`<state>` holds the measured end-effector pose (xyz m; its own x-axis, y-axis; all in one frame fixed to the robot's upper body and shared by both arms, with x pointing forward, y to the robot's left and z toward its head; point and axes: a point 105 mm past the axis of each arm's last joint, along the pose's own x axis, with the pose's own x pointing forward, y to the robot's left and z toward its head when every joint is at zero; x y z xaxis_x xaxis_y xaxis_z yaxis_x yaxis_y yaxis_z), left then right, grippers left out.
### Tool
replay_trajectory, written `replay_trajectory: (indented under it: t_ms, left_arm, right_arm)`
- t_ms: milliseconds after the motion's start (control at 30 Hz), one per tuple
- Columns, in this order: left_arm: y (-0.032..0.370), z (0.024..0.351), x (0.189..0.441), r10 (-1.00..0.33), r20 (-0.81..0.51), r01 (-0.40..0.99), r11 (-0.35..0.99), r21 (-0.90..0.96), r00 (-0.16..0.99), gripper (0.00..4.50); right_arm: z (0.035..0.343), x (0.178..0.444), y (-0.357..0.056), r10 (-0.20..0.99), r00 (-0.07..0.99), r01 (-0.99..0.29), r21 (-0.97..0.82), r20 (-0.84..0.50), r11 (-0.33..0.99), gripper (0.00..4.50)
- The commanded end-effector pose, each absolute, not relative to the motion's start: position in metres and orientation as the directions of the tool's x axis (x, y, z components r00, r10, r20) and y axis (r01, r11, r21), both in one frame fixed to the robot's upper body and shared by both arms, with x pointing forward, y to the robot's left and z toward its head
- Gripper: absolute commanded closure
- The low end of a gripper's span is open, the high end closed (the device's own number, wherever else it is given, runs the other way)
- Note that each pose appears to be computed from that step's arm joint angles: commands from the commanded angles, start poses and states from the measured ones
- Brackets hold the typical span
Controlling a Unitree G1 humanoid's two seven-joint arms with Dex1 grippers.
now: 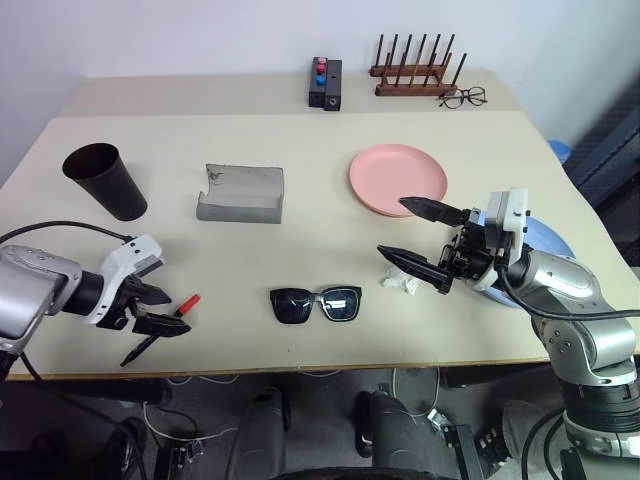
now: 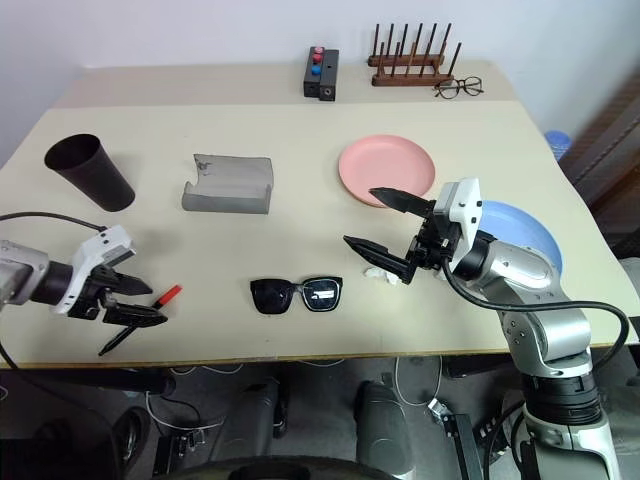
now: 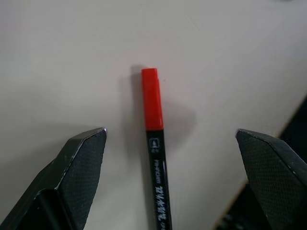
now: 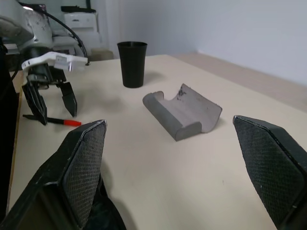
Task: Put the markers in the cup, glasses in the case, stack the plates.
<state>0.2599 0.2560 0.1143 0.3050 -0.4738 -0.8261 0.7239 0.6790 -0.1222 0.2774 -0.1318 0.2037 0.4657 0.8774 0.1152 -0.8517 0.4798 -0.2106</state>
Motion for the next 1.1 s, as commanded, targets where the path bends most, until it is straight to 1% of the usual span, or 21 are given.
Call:
replay_trajectory:
  t_ms: [33, 167, 267, 300, 433, 500, 567, 633, 700, 767, 867, 900, 967, 1100]
  left_arm:
    - [0.256, 0.094, 0.258, -0.403, -0.86, 0.706, 0.705, -0.073, 0.313, 0.79]
    - [0.258, 0.097, 0.271, -0.405, -0.832, 0.672, 0.738, -0.054, 0.378, 2.78]
    - [0.26, 0.098, 0.273, -0.411, -0.828, 0.673, 0.737, -0.057, 0.38, 4.35]
    - [0.259, 0.099, 0.273, -0.419, -0.825, 0.673, 0.737, -0.066, 0.378, 4.44]
    - [0.262, 0.098, 0.271, -0.422, -0.83, 0.678, 0.732, -0.075, 0.364, 4.44]
    - [0.262, 0.102, 0.27, -0.446, -0.82, 0.677, 0.729, -0.1, 0.359, 4.44]
    - [0.264, 0.112, 0.276, -0.464, -0.792, 0.684, 0.725, -0.082, 0.396, 4.44]
    - [0.266, 0.132, 0.29, -0.498, -0.728, 0.659, 0.747, -0.085, 0.471, 4.44]
    - [0.27, 0.153, 0.305, -0.513, -0.648, 0.655, 0.755, -0.029, 0.562, 4.44]
    - [0.276, 0.181, 0.329, -0.489, -0.519, 0.602, 0.796, 0.064, 0.701, 4.44]
    - [0.278, 0.224, 0.351, -0.483, -0.328, 0.552, 0.818, 0.163, 0.812, 4.44]
    - [0.277, 0.237, 0.356, -0.477, -0.272, 0.534, 0.82, 0.206, 0.836, 4.44]
    - [0.273, 0.26, 0.361, -0.515, -0.122, 0.529, 0.83, 0.178, 0.849, 4.44]
    - [0.275, 0.289, 0.367, -0.492, 0.066, 0.469, 0.856, 0.219, 0.868, 4.44]
  right_arm:
    - [0.215, 0.274, -0.131, 0.878, 0.454, -0.841, -0.251, 0.152, 0.479, 0.17]
    - [0.214, 0.275, -0.132, 0.875, 0.46, -0.838, -0.253, 0.148, 0.483, 0.17]
    - [0.214, 0.274, -0.131, 0.875, 0.461, -0.837, -0.254, 0.149, 0.485, 0.17]
    - [0.214, 0.274, -0.131, 0.875, 0.461, -0.837, -0.254, 0.149, 0.484, 0.17]
    - [0.214, 0.274, -0.13, 0.876, 0.459, -0.839, -0.254, 0.149, 0.482, 0.17]
    - [0.213, 0.273, -0.129, 0.88, 0.451, -0.844, -0.25, 0.148, 0.474, 0.17]
    - [0.212, 0.271, -0.127, 0.887, 0.44, -0.851, -0.249, 0.143, 0.462, 0.17]
    - [0.212, 0.268, -0.124, 0.897, 0.419, -0.864, -0.243, 0.139, 0.441, 0.17]
    - [0.213, 0.265, -0.122, 0.908, 0.396, -0.878, -0.232, 0.135, 0.418, 0.17]
    - [0.214, 0.262, -0.12, 0.917, 0.375, -0.89, -0.225, 0.133, 0.396, 0.17]
    - [0.215, 0.261, -0.119, 0.927, 0.352, -0.9, -0.224, 0.132, 0.373, 0.17]
    - [0.216, 0.261, -0.119, 0.928, 0.348, -0.902, -0.22, 0.137, 0.37, 0.17]
    - [0.22, 0.262, -0.117, 0.927, 0.337, -0.906, -0.212, 0.163, 0.366, 0.17]
    - [0.227, 0.268, -0.117, 0.915, 0.356, -0.887, -0.238, 0.191, 0.395, 0.17]
